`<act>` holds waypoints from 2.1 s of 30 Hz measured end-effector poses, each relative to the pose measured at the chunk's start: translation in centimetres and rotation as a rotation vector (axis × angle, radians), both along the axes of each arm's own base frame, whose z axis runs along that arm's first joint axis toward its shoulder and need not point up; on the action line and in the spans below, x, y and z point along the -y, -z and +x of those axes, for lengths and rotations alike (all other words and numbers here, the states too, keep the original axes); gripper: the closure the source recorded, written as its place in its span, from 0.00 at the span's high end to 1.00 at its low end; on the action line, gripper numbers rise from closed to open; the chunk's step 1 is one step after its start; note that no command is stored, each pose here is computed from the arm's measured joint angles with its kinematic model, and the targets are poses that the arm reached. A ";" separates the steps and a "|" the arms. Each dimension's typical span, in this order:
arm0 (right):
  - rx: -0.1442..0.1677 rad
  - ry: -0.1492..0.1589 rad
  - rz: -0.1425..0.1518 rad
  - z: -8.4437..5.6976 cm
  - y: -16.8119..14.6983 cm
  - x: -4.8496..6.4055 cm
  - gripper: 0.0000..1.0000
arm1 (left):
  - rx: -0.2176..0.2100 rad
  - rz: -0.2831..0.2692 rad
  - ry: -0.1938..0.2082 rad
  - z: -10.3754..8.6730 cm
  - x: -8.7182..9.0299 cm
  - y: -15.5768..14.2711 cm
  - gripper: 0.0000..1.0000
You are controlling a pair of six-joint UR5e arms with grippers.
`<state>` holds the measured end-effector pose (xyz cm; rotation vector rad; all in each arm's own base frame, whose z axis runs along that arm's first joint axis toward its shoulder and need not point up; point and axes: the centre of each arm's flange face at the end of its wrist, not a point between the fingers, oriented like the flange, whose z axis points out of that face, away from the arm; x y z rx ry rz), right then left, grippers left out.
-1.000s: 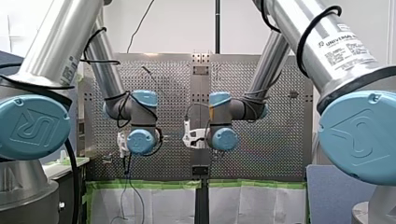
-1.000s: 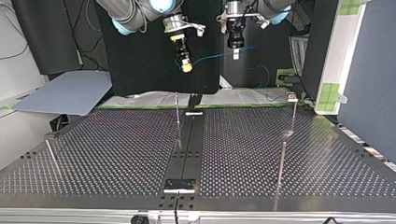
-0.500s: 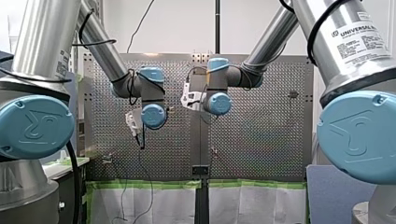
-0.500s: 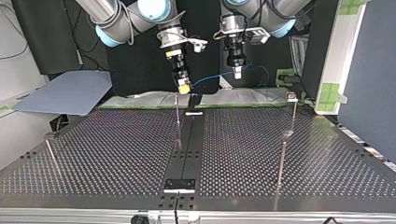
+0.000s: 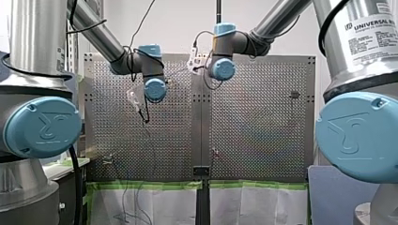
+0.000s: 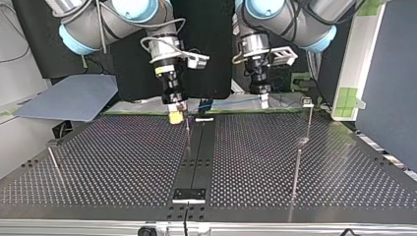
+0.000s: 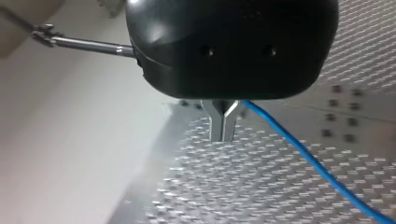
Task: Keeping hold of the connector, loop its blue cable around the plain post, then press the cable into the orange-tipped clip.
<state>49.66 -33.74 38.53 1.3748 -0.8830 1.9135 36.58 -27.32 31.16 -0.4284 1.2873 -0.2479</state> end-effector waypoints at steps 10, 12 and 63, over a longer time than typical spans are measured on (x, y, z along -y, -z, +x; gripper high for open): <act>0.018 -0.043 -0.047 -1.7 -6.9 -0.9 0.00 | 0.091 -0.008 -0.016 2.3 -2.7 -7.4 0.00; 0.004 -0.059 -0.040 -1.8 -7.0 -1.0 0.00 | 0.114 -0.009 -0.020 2.7 -3.4 -9.2 0.00; -0.073 -0.097 0.002 -1.0 -6.5 8.6 0.00 | -0.116 0.123 -0.042 11.6 -17.0 -16.4 0.00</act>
